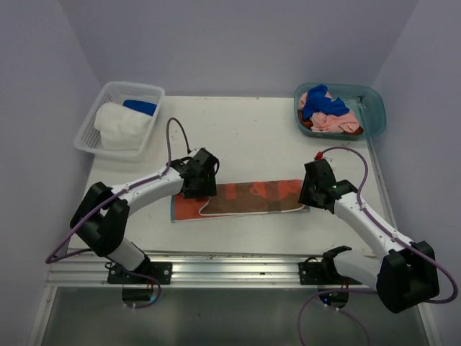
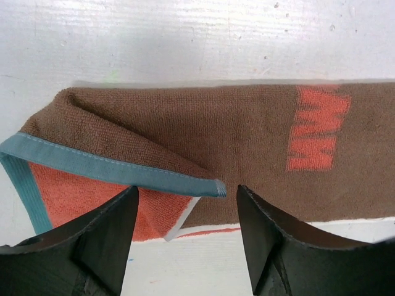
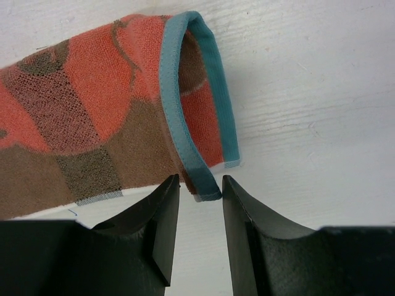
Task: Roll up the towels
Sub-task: Fold the towel
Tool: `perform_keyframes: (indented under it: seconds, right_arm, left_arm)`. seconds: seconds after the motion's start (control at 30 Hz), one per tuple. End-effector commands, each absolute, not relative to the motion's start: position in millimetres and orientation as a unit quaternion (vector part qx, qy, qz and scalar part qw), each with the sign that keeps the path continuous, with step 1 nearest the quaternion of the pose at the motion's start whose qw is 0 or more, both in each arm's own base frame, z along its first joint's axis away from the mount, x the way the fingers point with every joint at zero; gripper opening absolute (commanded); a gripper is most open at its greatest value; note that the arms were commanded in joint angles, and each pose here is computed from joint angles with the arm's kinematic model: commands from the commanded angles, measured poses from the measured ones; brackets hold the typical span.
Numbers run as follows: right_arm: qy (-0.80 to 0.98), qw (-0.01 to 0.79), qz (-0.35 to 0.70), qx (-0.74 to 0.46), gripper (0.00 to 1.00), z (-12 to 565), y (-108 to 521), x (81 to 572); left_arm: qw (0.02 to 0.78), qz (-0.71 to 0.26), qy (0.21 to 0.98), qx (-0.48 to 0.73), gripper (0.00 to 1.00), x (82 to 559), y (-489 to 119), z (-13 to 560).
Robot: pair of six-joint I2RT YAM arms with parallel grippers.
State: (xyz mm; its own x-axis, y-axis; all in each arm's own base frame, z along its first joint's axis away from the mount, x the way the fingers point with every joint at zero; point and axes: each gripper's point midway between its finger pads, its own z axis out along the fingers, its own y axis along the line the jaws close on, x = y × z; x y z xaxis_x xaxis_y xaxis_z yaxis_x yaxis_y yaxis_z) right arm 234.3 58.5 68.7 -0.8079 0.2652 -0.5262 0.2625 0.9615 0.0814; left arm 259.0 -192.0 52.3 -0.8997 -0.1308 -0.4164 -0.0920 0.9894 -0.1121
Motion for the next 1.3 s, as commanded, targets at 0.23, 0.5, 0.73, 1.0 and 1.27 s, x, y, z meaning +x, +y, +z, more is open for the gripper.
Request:
perform_keyframes:
  seconds: [0.23,0.5,0.73,1.0,1.27]
  right_arm:
    - [0.945,0.296,0.012,0.137,0.38,81.1,60.2,241.9]
    - [0.944,0.3,0.013,0.138,0.38,83.8,60.2,242.6]
    - [0.944,0.301,0.013,0.138,0.38,82.8,60.3,242.8]
    - [0.944,0.301,0.013,0.135,0.38,81.7,59.7,241.0]
    - [0.943,0.302,0.02,0.135,0.38,82.2,61.5,240.0]
  left_arm:
    - [0.244,-0.025,0.966,-0.086,0.55,279.7,-194.2,53.5]
    - [0.248,-0.026,0.965,-0.084,0.2,277.5,-191.2,59.6]
    - [0.269,-0.022,0.96,-0.077,0.0,271.5,-178.6,78.6]
    - [0.276,-0.019,0.958,-0.081,0.0,259.9,-165.7,86.9]
    - [0.271,-0.074,0.956,-0.079,0.24,260.6,-186.9,87.0]
